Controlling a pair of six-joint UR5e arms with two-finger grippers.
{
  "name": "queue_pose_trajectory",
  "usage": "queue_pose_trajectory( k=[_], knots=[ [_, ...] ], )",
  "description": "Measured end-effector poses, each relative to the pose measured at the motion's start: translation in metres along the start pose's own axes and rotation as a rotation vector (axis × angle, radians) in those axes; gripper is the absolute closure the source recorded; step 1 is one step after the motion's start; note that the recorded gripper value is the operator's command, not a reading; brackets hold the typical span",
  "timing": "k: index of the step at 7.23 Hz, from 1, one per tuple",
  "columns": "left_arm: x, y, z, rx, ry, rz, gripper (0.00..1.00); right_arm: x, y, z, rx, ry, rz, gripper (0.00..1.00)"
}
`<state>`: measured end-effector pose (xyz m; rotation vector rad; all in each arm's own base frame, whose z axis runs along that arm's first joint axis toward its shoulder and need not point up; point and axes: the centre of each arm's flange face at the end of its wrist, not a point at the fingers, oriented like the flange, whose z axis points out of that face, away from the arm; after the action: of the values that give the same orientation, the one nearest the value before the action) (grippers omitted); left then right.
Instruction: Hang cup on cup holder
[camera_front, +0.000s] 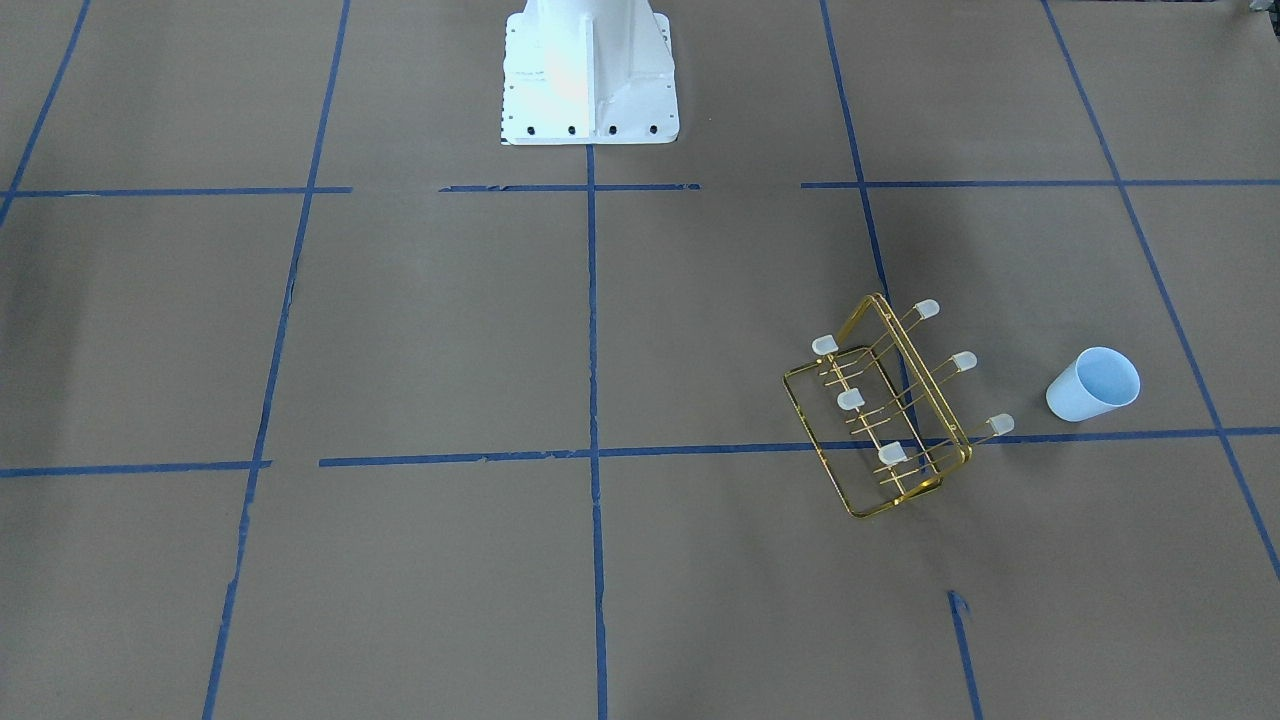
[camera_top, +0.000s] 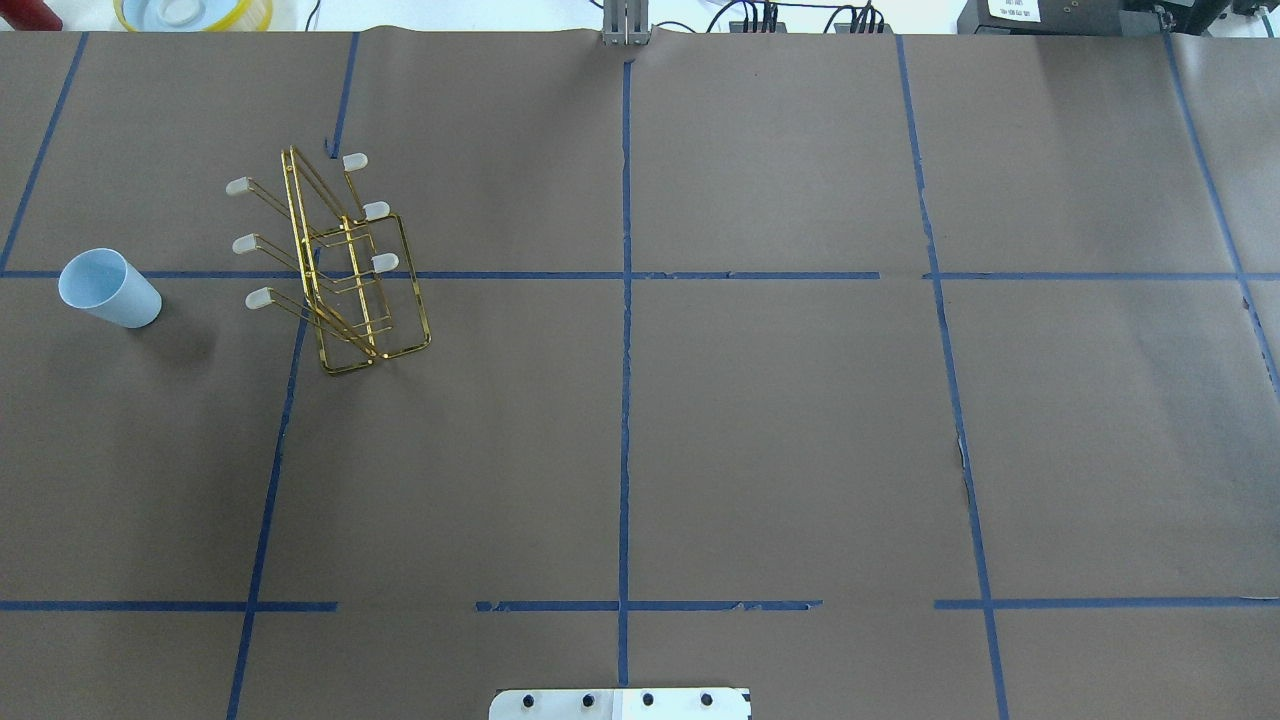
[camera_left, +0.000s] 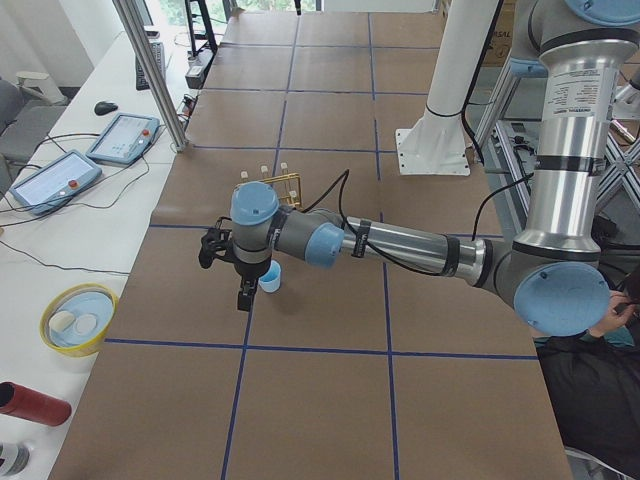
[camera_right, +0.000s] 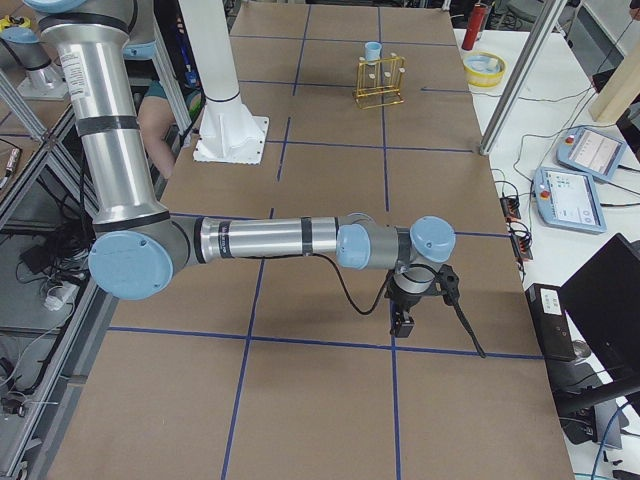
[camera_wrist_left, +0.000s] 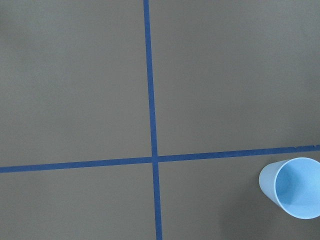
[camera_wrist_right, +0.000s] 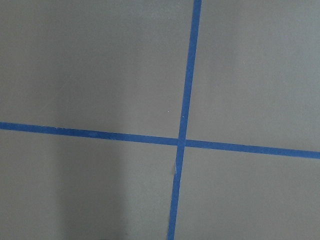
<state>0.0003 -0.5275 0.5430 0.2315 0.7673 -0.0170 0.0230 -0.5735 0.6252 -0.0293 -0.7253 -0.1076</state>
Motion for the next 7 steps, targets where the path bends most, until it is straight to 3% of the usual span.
queue_pose_trajectory(
  k=[3, 7],
  knots=[
    [0.086, 0.014, 0.007, 0.132, 0.004, -0.039, 0.0, 0.0, 0.0, 0.0, 0.0, 0.0, 0.001, 0.0],
    [0.156, 0.07, 0.046, 0.33, 0.075, -0.16, 0.0, 0.0, 0.0, 0.0, 0.0, 0.0, 0.001, 0.0]
  ],
)
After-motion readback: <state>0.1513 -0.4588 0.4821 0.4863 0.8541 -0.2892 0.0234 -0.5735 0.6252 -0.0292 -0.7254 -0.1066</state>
